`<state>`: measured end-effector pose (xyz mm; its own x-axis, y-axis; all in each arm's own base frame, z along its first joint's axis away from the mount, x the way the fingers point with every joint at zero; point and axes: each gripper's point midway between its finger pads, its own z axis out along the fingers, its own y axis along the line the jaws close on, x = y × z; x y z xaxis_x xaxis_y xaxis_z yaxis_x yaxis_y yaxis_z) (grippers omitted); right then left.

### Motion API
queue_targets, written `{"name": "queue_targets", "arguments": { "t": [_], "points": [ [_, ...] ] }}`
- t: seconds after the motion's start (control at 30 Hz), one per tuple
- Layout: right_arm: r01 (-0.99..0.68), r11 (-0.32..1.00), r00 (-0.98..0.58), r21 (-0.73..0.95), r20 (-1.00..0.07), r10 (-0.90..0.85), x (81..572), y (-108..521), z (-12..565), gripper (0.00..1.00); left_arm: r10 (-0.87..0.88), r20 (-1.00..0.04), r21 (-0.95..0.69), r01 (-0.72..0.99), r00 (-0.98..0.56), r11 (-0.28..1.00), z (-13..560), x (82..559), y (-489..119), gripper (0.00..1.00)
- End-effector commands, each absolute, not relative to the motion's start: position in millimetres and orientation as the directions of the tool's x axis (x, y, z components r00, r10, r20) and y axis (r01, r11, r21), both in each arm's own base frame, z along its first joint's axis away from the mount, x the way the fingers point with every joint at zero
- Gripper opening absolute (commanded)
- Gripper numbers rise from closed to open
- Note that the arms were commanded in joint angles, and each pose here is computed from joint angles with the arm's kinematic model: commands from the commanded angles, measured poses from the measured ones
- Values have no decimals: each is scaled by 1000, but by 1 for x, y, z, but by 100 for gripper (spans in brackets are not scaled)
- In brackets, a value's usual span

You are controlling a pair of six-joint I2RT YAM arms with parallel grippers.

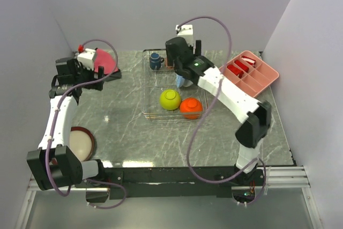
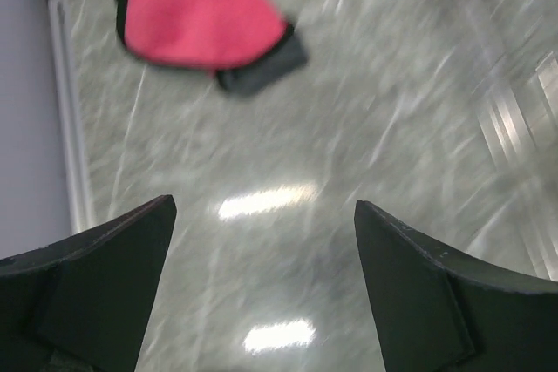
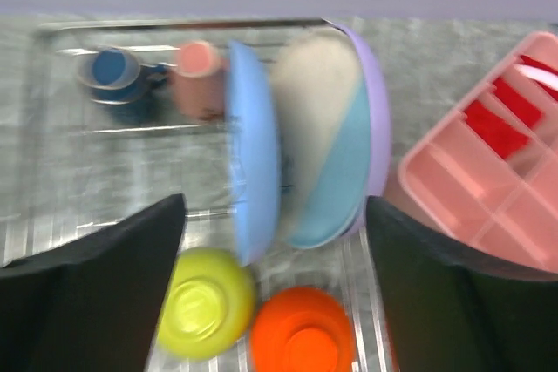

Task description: Load the mixed dishes into the dish rack

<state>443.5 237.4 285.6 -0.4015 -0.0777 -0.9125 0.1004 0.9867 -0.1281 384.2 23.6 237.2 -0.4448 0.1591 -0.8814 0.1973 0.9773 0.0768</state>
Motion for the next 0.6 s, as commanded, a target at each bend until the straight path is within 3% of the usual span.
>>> {"name": "queue_targets", "arguments": {
  "t": [0.0,0.17,0.23,0.3,0.4,0.43,0.5,0.53,0.57],
  "points": [
    [-138,990,-384,34,-923,-22,408,259,327,97,351,-694,235,263,-629,936,184,340,58,89],
    [-416,904,-463,102,-879,-114,374,284,307,100,439,-523,234,372,-731,898,156,293,90,82],
    [-560,809,-495,179,-855,-153,352,303,305,100,443,-437,213,388,-783,897,142,271,105,80],
    [-582,778,-537,234,-830,-152,345,302,301,100,433,-350,174,397,-831,901,128,247,117,74],
    [-558,792,-556,249,-821,-133,348,296,297,100,418,-290,130,397,-861,909,109,214,124,60],
    [-552,796,-556,247,-820,-131,350,294,296,100,425,-278,132,404,-862,905,104,207,124,43],
    [-538,808,-551,239,-826,-123,356,290,299,100,447,-261,155,420,-856,894,94,193,125,31],
    [-535,810,-552,239,-825,-122,357,289,299,100,450,-243,133,430,-859,893,77,183,120,17],
    [-531,813,-554,238,-823,-121,358,288,299,100,452,-240,124,434,-859,892,69,179,117,11]
  ]
}}
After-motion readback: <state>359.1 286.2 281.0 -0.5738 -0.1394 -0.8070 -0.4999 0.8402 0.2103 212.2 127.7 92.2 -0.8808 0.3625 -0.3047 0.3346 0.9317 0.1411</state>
